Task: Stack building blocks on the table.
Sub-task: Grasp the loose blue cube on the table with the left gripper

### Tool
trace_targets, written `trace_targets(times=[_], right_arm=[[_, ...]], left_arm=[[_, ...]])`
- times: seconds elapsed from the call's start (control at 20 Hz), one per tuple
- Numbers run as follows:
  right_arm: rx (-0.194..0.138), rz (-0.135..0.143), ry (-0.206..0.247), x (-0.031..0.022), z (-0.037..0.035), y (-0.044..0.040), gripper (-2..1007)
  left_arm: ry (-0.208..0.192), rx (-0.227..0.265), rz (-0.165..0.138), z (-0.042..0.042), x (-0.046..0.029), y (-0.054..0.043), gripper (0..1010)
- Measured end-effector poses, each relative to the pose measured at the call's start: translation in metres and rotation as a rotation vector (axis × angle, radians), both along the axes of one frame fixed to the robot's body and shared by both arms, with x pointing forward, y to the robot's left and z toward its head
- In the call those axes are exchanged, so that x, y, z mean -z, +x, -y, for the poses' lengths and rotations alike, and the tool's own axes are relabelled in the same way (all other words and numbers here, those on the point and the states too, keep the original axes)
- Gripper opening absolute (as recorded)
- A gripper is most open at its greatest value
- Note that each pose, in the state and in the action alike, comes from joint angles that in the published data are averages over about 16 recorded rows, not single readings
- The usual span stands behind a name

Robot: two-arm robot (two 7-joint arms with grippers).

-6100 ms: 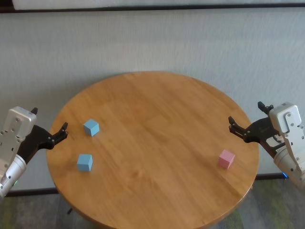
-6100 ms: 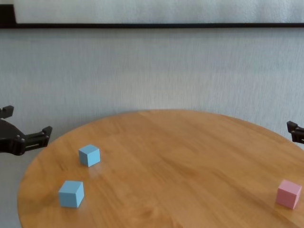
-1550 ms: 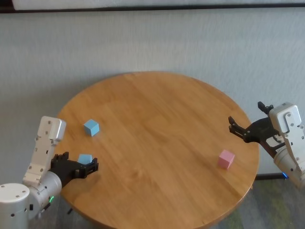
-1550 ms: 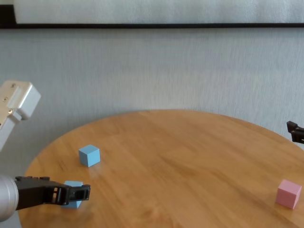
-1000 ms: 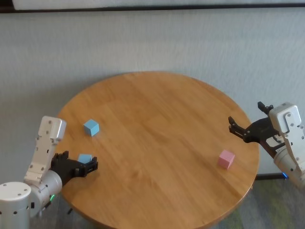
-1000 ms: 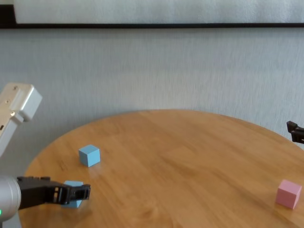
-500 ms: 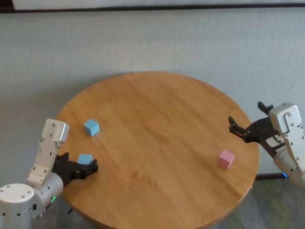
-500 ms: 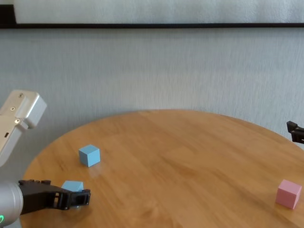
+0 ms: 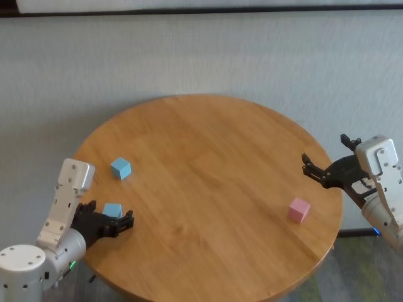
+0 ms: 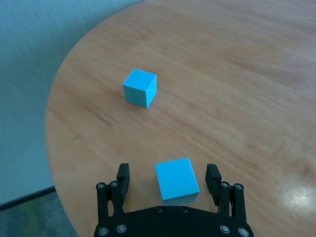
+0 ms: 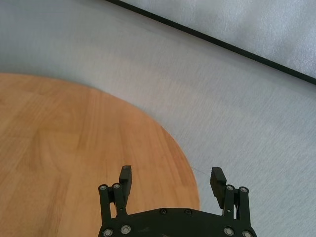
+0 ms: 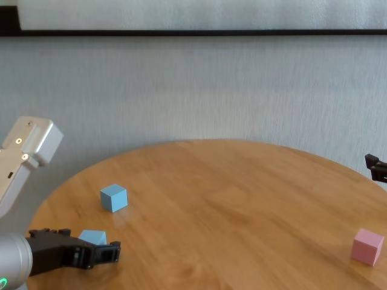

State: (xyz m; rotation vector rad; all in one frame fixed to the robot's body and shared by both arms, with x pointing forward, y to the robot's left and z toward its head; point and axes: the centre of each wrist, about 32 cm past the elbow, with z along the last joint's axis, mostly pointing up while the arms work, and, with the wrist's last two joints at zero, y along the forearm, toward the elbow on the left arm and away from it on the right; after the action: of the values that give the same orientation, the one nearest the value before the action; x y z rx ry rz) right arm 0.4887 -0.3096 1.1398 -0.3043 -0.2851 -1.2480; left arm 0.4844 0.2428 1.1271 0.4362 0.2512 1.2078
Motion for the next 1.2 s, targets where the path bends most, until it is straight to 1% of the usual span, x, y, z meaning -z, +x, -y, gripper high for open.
trace_targets(times=[0.35,0.5,0.65,0.9,1.2], right_arm=[[0.0,0.0,0.0,0.0,0.0,0.0,1005],[0.0,0.0,0.0,0.0,0.0,0.0,1005],[0.0,0.0,0.0,0.0,0.0,0.0,1005],[0.0,0.0,0.0,0.0,0.0,0.0,1005],[0.0,0.0,0.0,0.0,0.0,0.0,1005]], left_arm=[[0.002,0.011,-0.002,-0.0012,0.0014,-0.0008,996],[0.003,0.014,-0.005,-0.0016,0.0016,-0.0009,981],[0.005,0.014,-0.006,-0.0017,0.0015,-0.0009,945],[0.005,0.011,-0.005,-0.0016,0.0014,-0.0009,841],[0.004,0.009,-0.005,-0.0014,0.0014,-0.0009,649]])
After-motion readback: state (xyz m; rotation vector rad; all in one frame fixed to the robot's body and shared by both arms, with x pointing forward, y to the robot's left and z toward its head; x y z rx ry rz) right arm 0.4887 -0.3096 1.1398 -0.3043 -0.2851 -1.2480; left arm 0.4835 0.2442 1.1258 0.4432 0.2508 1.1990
